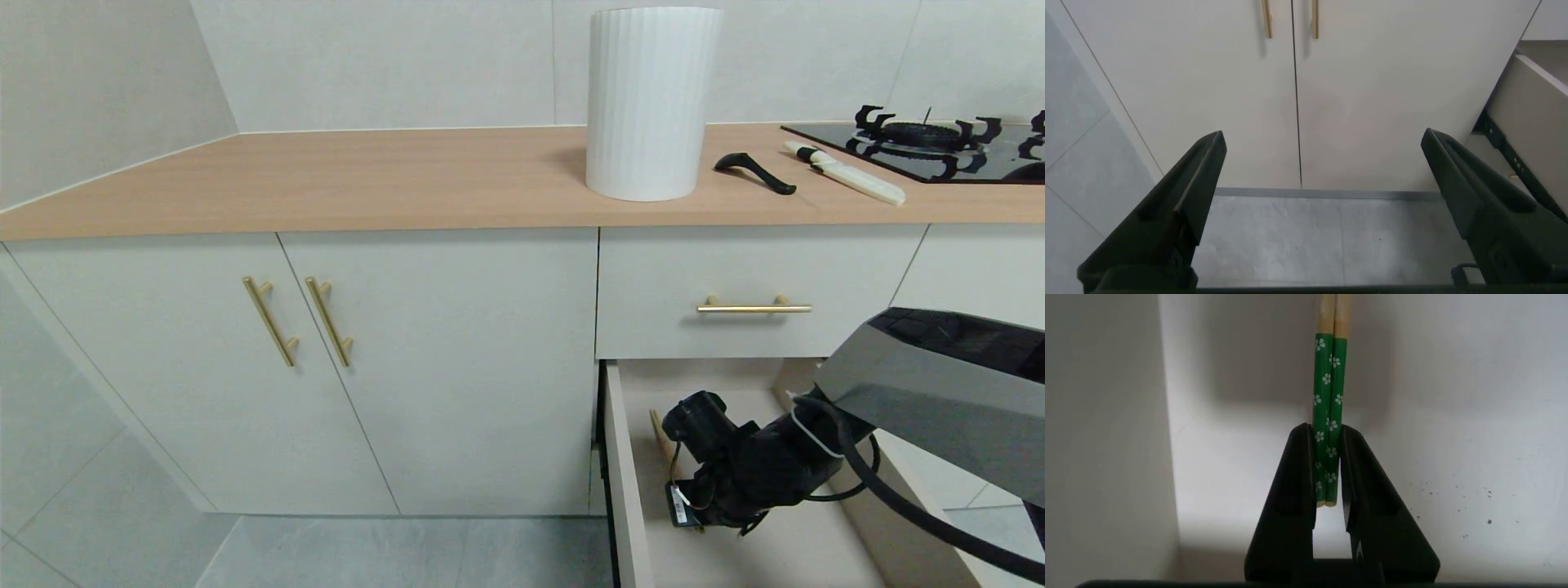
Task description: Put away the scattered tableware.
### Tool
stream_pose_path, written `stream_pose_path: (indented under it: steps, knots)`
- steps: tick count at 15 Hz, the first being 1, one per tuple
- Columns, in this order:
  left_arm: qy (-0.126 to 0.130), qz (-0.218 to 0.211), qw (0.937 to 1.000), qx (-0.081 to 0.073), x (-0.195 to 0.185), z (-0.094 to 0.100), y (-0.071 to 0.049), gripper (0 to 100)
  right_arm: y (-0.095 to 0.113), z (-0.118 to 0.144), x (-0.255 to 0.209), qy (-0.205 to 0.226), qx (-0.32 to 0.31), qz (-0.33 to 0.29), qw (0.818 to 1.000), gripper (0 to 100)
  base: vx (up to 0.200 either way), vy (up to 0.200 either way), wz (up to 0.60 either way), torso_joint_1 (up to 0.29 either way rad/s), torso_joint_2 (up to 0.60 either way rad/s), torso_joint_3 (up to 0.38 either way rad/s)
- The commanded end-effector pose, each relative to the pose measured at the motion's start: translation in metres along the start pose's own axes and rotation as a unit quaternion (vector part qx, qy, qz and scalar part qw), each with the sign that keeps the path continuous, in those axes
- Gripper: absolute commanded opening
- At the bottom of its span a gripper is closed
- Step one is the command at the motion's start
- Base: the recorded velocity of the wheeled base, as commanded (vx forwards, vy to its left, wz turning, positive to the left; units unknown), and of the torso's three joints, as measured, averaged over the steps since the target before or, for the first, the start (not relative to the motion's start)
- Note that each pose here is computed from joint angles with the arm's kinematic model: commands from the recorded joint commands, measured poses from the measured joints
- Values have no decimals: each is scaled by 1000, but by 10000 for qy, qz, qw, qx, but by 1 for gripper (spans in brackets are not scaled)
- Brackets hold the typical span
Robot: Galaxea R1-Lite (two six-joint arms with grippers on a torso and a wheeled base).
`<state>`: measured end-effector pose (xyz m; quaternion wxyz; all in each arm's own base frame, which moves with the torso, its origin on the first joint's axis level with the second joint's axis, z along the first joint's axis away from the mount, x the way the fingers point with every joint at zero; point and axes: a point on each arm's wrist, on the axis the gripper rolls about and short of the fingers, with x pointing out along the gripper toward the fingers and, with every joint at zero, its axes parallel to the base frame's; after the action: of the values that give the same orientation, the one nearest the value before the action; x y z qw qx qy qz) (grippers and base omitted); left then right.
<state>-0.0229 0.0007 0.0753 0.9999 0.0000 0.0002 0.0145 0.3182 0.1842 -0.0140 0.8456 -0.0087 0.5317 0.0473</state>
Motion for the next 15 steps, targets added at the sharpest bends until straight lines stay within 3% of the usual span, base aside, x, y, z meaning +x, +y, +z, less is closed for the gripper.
stream_pose_path:
  steps: [1,7,8,15]
  knots:
    - [6,1,10000,0,0,0,0,100,1,-1,5,40,-13,-28,10000,0,0,0,0,0,0,0]
    - [6,1,10000,0,0,0,0,100,0,-1,5,34,-13,-42,10000,0,0,0,0,0,0,0]
    - [6,1,10000,0,0,0,0,100,0,-1,5,34,-13,-42,10000,100,0,0,0,0,0,0]
    - [6,1,10000,0,0,0,0,100,0,0,-2,-11,-12,-27,10000,100,0,0,0,0,0,0]
